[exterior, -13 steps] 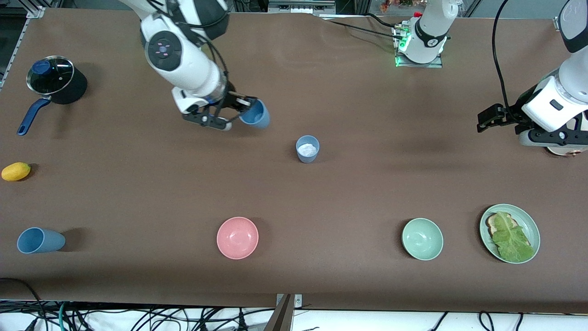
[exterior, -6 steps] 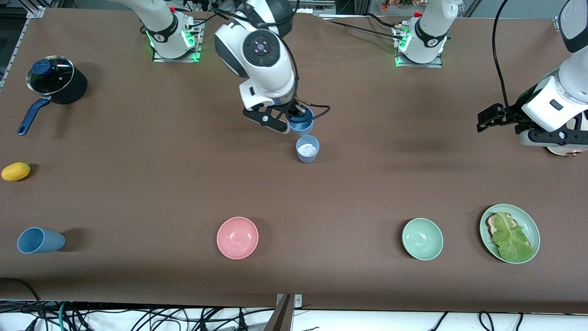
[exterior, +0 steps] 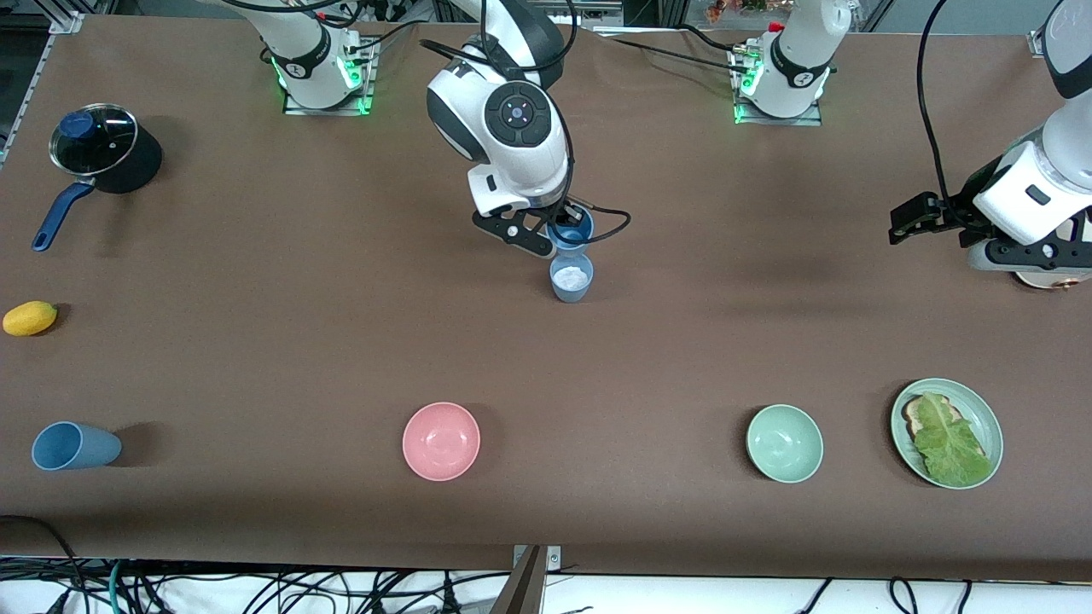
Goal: Stack blue cups with both arms
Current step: 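Carry the cup over the tissue cup and lower it inside, then open the right gripper and withdraw it from the stacked cups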
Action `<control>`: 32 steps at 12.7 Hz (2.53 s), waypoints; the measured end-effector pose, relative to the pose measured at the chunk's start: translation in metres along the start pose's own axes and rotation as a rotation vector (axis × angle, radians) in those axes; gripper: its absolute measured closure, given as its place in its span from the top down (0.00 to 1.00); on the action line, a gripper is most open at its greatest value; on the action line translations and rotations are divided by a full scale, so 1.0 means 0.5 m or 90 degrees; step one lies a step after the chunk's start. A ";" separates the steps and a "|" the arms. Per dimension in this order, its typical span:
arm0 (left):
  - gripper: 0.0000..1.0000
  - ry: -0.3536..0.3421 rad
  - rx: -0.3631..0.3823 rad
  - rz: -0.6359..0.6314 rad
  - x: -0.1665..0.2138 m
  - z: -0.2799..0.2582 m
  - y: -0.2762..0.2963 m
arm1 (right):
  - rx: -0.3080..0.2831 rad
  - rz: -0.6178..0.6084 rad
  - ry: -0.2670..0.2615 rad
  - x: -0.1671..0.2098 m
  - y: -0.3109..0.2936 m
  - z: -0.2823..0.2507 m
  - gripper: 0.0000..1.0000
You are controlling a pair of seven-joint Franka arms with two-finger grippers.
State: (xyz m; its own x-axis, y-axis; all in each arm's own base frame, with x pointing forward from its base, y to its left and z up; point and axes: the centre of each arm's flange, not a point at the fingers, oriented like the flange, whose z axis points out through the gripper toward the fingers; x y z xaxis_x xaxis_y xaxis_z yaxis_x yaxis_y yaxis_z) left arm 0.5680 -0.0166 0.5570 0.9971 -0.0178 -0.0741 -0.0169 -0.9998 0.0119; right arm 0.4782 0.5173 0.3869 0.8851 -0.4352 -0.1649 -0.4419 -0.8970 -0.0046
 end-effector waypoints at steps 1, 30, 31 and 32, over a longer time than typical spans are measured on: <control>1.00 0.000 0.000 0.000 0.000 0.000 0.000 | 0.003 0.001 0.004 0.005 0.000 -0.004 0.04; 1.00 0.000 0.000 0.000 0.000 0.000 0.000 | 0.011 0.001 0.059 0.108 -0.007 -0.024 0.87; 1.00 0.000 0.000 0.000 0.000 0.000 0.000 | 0.005 -0.014 0.060 0.133 0.006 -0.039 0.88; 1.00 0.000 0.000 0.000 0.000 0.000 0.000 | -0.003 -0.036 0.059 0.162 0.024 -0.058 0.95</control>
State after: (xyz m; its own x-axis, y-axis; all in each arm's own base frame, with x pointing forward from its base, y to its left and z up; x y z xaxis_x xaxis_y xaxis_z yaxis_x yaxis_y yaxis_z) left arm 0.5679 -0.0166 0.5569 0.9970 -0.0178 -0.0747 -0.0170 -0.9998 0.0119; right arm 0.5487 0.4691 0.4020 0.9181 -0.3896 -0.0728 -0.3911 -0.9203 -0.0072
